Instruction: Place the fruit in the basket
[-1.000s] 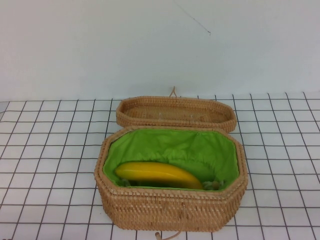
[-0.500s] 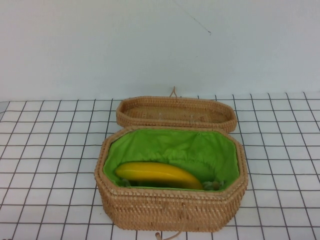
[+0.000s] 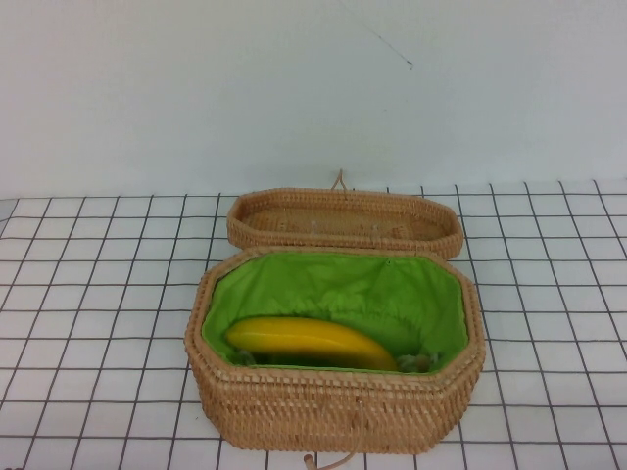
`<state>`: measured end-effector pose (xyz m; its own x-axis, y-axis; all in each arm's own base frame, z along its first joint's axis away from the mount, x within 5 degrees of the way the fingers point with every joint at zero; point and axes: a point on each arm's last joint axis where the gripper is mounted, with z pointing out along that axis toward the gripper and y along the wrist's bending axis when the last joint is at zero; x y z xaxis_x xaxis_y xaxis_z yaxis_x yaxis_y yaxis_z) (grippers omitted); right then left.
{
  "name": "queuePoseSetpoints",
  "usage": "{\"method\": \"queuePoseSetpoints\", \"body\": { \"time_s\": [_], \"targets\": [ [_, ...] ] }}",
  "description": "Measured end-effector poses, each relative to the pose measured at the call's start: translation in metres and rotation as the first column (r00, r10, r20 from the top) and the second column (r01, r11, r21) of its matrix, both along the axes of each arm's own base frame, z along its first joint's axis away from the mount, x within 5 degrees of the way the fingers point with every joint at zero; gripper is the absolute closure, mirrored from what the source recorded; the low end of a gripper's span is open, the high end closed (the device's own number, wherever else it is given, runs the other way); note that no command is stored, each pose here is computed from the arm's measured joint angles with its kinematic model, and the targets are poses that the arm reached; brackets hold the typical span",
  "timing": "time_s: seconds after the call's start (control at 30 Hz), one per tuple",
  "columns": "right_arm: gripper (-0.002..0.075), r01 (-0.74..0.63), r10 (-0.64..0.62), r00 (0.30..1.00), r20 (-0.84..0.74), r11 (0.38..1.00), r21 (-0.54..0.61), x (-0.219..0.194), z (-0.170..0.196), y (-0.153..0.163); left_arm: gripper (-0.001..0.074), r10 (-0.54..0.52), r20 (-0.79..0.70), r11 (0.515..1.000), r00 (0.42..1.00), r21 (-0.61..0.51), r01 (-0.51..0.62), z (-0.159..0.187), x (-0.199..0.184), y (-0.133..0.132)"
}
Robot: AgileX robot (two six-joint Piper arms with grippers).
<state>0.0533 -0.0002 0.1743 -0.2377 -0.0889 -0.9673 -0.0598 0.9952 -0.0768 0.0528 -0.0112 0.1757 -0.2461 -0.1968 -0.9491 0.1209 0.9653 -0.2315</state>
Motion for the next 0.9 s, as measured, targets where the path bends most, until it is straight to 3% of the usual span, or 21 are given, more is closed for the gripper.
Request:
{"method": "queuePoseSetpoints", "body": {
  "time_s": [0.27,0.47,0.9],
  "targets": [
    [0.0726,0.000,0.000,1.000,0.001,1.000,-0.007,0.0000,0.0000,-0.0001,0.0735,0.000,0.000,1.000,1.000,0.000,0.000,0.0000,0.0000,0.0000],
    [0.0726,0.079,-0.079,0.997,0.002,0.997,-0.001,-0.0003,0.0001,-0.0043,0.0735,0.000,0.000,1.000,1.000,0.000,0.000,0.0000,0.0000,0.0000],
    [0.0726,0.079,-0.079,0.997,0.003,0.997,-0.013,-0.0002,0.0002,-0.0045,0.0735,0.000,0.000,1.000,1.000,0.000,0.000,0.0000,0.0000,0.0000]
  ]
}}
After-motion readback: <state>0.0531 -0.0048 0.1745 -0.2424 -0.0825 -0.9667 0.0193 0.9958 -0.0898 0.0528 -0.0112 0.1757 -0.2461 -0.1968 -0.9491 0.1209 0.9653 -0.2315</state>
